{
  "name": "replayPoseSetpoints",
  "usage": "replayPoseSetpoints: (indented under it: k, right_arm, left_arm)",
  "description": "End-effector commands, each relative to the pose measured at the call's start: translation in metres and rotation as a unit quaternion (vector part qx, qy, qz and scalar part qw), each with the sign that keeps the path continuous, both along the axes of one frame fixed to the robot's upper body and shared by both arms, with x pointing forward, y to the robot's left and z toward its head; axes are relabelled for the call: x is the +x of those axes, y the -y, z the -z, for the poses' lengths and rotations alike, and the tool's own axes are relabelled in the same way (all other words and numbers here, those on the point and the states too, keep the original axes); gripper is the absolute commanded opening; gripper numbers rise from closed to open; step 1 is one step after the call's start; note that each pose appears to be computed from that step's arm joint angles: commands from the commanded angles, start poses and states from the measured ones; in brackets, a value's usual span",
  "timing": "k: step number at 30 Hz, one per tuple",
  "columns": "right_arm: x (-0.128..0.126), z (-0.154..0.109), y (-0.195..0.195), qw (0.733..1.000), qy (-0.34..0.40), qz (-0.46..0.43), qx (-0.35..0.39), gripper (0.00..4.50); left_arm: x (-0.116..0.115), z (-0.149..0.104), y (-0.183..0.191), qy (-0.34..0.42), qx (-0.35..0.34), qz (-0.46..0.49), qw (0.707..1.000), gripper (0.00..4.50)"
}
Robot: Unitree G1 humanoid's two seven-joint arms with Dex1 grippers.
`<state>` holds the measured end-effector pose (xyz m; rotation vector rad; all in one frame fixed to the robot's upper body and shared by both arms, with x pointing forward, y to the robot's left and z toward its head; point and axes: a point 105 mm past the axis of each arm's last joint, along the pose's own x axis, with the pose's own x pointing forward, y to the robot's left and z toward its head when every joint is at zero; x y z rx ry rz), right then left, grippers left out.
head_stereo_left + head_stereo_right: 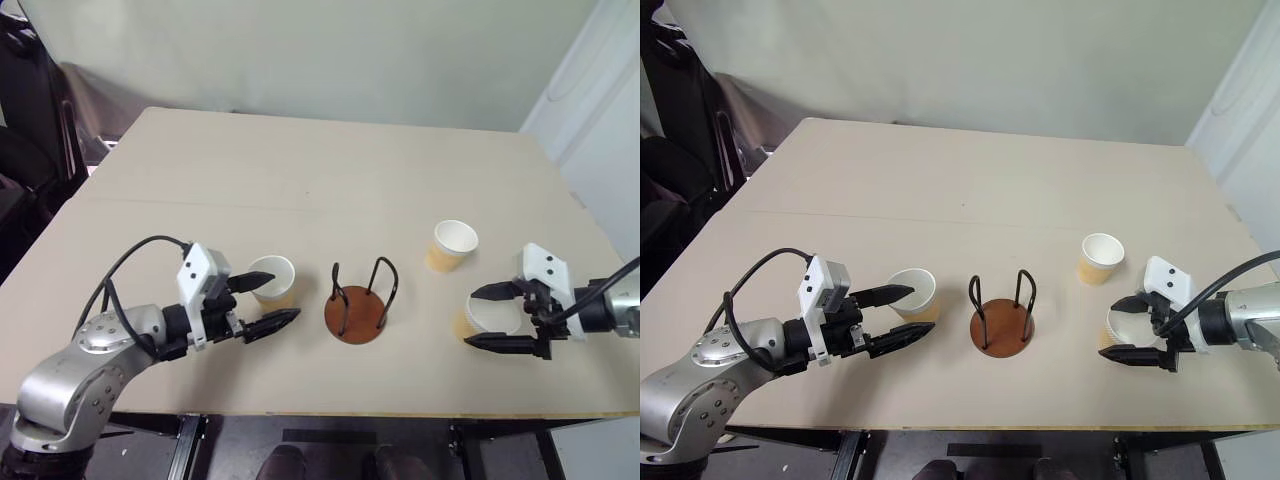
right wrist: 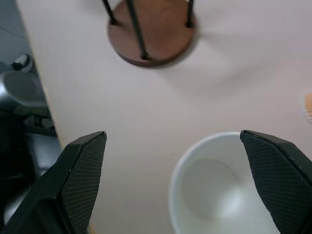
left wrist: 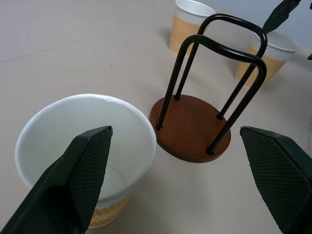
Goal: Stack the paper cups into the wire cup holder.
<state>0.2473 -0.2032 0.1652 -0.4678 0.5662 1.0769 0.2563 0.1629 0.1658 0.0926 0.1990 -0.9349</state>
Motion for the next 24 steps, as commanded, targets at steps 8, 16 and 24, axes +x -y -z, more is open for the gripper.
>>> replayPoseSetpoints:
  k: [8,16,24]
  right_arm:
    - [-0.007,0.008,0.008,0.999,-0.011,-0.01,-0.037,4.45]
    - [-0.007,0.04,0.002,0.995,-0.027,-0.023,-0.091,4.29]
    - [0.0,0.042,0.002,0.995,-0.022,-0.025,-0.097,1.68]
  left_arm:
    - [-0.001,-0.007,0.001,0.021,0.0,-0.001,1.0,4.5]
    - [0.0,-0.007,0.003,0.021,-0.002,0.001,1.0,4.5]
    - [0.001,-0.008,0.001,0.024,0.0,-0.008,1.0,4.5]
